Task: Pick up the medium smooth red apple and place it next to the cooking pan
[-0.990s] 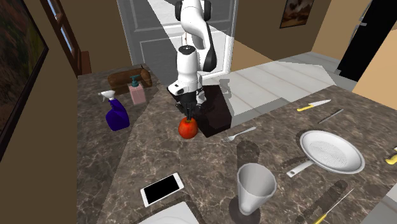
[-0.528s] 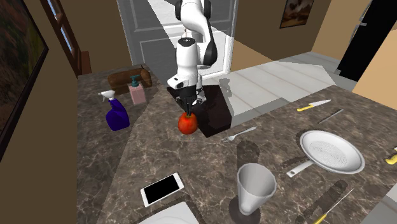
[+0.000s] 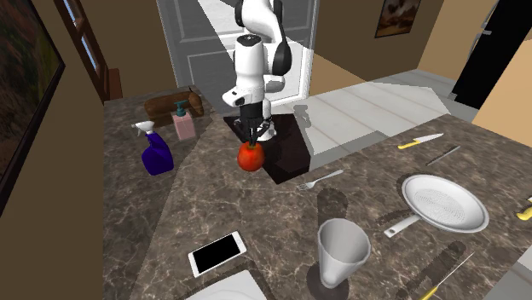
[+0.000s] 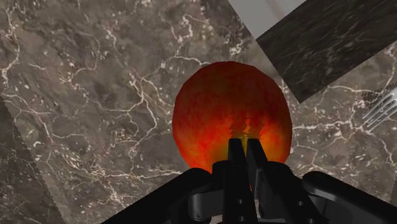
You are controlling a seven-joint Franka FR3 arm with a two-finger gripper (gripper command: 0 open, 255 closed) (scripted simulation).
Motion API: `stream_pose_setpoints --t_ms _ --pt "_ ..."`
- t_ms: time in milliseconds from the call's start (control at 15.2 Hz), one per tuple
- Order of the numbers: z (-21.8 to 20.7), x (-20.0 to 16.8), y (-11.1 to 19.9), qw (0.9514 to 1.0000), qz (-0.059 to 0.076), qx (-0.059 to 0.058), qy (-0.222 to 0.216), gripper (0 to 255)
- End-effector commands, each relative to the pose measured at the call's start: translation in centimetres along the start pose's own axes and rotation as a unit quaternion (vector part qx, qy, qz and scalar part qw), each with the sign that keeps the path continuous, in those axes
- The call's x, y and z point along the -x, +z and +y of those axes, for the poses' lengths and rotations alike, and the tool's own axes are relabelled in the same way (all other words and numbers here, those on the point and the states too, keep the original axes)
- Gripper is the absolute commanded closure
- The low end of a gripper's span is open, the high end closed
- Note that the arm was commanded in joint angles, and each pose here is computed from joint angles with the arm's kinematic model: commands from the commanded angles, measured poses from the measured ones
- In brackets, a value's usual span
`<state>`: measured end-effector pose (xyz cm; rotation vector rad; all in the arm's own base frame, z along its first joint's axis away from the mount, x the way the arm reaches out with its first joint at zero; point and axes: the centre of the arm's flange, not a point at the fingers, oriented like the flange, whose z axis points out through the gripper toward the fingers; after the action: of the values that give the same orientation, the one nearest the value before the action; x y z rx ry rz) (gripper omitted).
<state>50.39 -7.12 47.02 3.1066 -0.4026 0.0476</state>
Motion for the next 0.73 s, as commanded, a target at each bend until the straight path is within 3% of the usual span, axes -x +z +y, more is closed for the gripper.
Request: stream_pose_setpoints --t_ms 0,660 --pt "-0.1 0.0 -1.1 1.0 0.0 0.0 0.0 255" --pt "-0.1 -0.2 -6.4 1.0 0.0 0.0 0.0 255"
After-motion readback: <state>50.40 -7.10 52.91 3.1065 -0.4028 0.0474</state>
